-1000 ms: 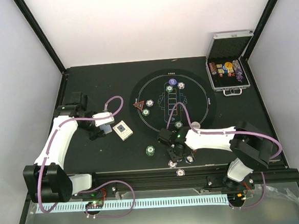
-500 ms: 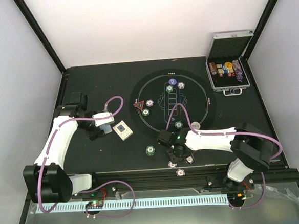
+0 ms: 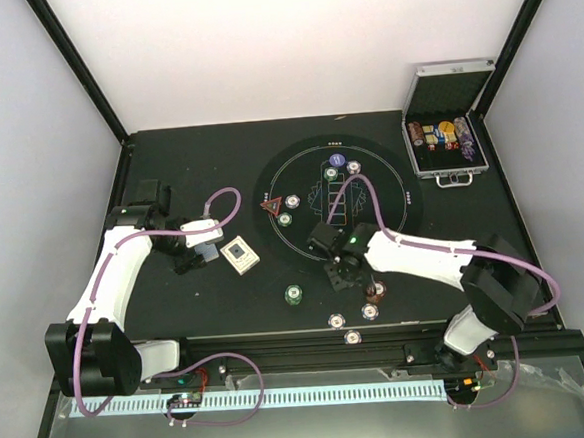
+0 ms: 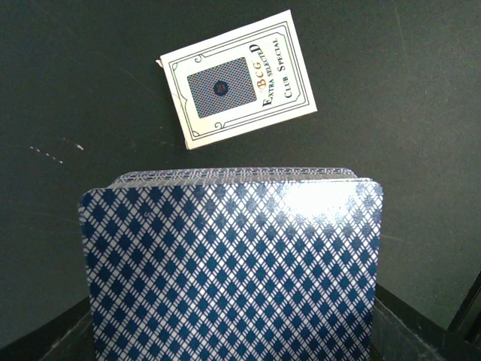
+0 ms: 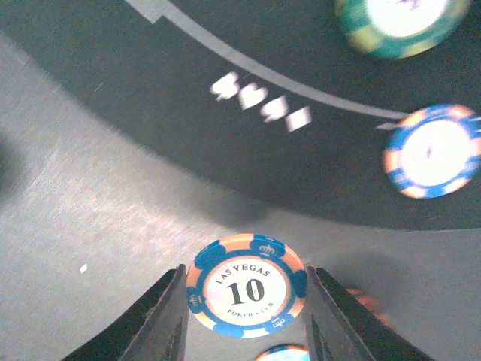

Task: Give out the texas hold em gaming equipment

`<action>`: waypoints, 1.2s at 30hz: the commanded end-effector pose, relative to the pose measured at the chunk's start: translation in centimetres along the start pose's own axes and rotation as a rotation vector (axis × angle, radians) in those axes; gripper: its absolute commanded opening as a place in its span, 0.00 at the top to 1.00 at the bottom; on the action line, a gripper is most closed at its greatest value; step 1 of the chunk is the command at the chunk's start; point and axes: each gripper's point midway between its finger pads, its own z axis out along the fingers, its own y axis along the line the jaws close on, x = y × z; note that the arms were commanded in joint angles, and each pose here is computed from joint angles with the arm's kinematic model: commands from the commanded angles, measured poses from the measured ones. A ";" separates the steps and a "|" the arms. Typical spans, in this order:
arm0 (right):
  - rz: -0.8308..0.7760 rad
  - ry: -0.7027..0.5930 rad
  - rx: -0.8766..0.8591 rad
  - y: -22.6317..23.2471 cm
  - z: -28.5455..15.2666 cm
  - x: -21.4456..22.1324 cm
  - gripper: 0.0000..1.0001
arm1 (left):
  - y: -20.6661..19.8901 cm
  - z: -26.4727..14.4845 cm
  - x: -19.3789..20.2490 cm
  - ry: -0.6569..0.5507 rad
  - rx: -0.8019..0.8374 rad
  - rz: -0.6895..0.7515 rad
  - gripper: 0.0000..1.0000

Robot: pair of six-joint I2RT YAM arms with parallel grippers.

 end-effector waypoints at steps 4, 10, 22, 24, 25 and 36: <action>0.062 -0.057 0.082 -5.9 -1.2 -3.2 0.69 | 0.9 -1.5 -0.7 -0.023 -0.052 0.025 0.98; 0.110 -0.057 0.114 -8.7 0.0 -4.6 0.70 | 0.9 -1.5 -0.6 -0.019 -0.052 0.024 0.98; 0.143 -0.051 0.129 -10.3 2.2 -6.4 0.70 | 1.1 -1.2 -0.5 -0.013 -0.049 0.025 0.99; 0.146 -0.045 0.131 -10.4 2.5 -6.5 0.66 | 1.1 -1.2 -0.5 -0.012 -0.051 0.025 0.98; 0.148 -0.042 0.130 -10.4 2.6 -6.6 0.61 | 1.1 -1.2 -0.5 -0.012 -0.049 0.023 0.98; 0.154 -0.063 0.100 -10.2 0.5 -6.7 0.47 | 1.1 -1.3 -0.5 -0.012 -0.051 0.026 0.98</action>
